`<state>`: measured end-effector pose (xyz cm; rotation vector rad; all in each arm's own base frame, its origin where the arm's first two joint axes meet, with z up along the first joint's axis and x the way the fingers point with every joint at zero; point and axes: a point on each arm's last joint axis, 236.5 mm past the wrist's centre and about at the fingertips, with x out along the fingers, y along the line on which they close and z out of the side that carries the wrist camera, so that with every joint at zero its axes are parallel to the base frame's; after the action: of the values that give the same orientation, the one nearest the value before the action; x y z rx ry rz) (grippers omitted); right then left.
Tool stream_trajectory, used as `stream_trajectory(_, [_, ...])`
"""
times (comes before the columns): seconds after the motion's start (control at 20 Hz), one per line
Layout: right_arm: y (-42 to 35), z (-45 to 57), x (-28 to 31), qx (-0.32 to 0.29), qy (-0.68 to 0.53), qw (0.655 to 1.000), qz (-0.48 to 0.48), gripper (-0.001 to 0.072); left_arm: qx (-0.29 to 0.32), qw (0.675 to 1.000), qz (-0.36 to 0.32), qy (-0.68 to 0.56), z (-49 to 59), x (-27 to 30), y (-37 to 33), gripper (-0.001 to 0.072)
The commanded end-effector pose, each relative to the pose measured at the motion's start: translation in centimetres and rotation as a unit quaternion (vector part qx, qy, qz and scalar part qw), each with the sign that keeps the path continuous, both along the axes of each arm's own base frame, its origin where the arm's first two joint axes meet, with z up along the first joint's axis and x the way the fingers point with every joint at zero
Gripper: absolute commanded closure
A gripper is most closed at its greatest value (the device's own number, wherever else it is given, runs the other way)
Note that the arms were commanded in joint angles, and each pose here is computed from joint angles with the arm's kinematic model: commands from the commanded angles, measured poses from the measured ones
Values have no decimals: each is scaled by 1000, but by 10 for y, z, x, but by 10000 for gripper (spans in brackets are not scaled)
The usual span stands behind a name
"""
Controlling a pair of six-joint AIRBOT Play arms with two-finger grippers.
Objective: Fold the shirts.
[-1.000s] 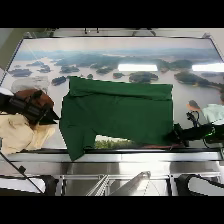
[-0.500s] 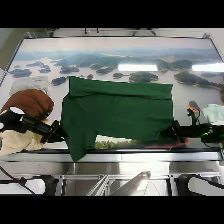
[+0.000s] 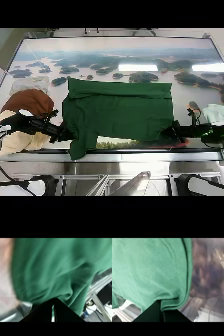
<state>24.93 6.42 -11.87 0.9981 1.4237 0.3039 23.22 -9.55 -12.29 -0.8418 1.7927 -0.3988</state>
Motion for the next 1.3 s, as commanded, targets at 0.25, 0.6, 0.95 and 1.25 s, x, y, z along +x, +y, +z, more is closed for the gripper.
stream_trajectory(0.25, [-12,41,-6,66,-9,997,-35,696,-87,995,39,-12,55,17,26,678])
stream_trajectory(0.6, [-33,113,47,106,-164,974,-116,696,-186,958,125,-178,137,77,30,678])
stream_trajectory(0.95, [-47,135,145,49,-247,962,-107,696,-174,944,76,-268,180,179,21,679])
stream_trajectory(1.25, [-58,99,212,0,-246,963,-110,696,-168,950,74,-254,139,266,17,679])
